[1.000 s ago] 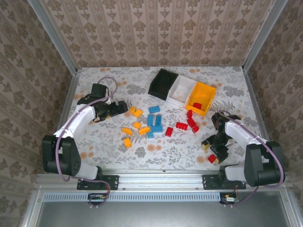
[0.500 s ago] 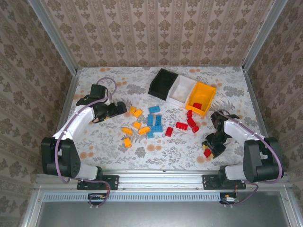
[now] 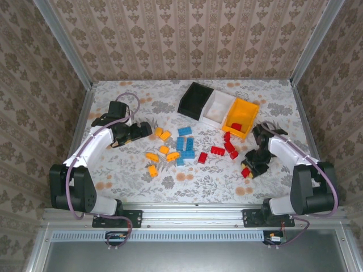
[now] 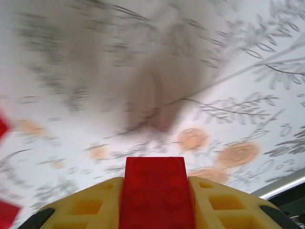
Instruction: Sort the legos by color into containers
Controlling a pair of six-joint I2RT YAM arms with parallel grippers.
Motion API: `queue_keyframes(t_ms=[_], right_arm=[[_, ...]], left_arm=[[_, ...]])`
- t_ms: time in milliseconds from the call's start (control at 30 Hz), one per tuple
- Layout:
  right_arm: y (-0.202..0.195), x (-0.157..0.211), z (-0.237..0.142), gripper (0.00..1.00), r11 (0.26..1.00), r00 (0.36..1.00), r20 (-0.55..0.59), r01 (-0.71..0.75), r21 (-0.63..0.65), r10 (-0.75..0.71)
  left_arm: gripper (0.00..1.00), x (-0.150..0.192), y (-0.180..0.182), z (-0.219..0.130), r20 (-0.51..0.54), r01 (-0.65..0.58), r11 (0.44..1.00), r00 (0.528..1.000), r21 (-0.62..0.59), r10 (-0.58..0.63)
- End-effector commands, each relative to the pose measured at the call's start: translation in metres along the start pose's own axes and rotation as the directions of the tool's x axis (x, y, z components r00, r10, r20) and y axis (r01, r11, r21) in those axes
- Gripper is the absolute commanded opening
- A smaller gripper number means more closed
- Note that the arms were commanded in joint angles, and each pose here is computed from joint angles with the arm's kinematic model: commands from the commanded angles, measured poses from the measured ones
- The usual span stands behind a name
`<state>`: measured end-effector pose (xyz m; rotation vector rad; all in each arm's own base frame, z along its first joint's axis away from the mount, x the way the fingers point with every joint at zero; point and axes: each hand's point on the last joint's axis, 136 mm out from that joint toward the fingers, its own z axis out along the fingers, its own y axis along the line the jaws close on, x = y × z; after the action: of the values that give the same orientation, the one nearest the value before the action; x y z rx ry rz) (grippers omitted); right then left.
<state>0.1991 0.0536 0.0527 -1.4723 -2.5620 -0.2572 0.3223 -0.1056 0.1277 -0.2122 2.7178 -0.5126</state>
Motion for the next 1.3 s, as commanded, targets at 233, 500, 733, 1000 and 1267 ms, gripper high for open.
queue_keyframes(t_ms=[233, 500, 733, 1000, 1267], right_arm=[[0.108, -0.043, -0.062, 0.33, 0.983, 0.997, 0.061, 0.049, -0.175, -0.038], [0.187, -0.096, -0.072, 0.33, 0.964, 0.996, 0.088, 0.051, -0.262, -0.029], [0.229, -0.127, -0.049, 0.36, 0.962, 0.992, 0.088, 0.106, -0.252, -0.086], [0.244, -0.141, -0.041, 0.57, 0.956, 0.982, 0.113, 0.173, -0.237, -0.149], [0.248, -0.132, -0.079, 0.71, 0.903, 0.937, 0.219, 0.328, -0.278, -0.273]], left_arm=[[1.00, -0.001, 0.010, -0.010, 0.006, 0.013, 1.000, 1.000, -0.028, -0.013], [1.00, 0.011, 0.025, -0.023, 0.017, 0.037, 0.998, 0.999, -0.053, -0.037], [1.00, 0.020, 0.044, -0.038, 0.043, 0.129, 0.991, 0.991, -0.032, -0.127], [1.00, 0.027, 0.048, -0.038, 0.017, 0.205, 0.978, 0.978, 0.047, -0.206], [1.00, 0.021, 0.032, -0.028, -0.011, 0.224, 0.963, 0.974, 0.153, -0.225]])
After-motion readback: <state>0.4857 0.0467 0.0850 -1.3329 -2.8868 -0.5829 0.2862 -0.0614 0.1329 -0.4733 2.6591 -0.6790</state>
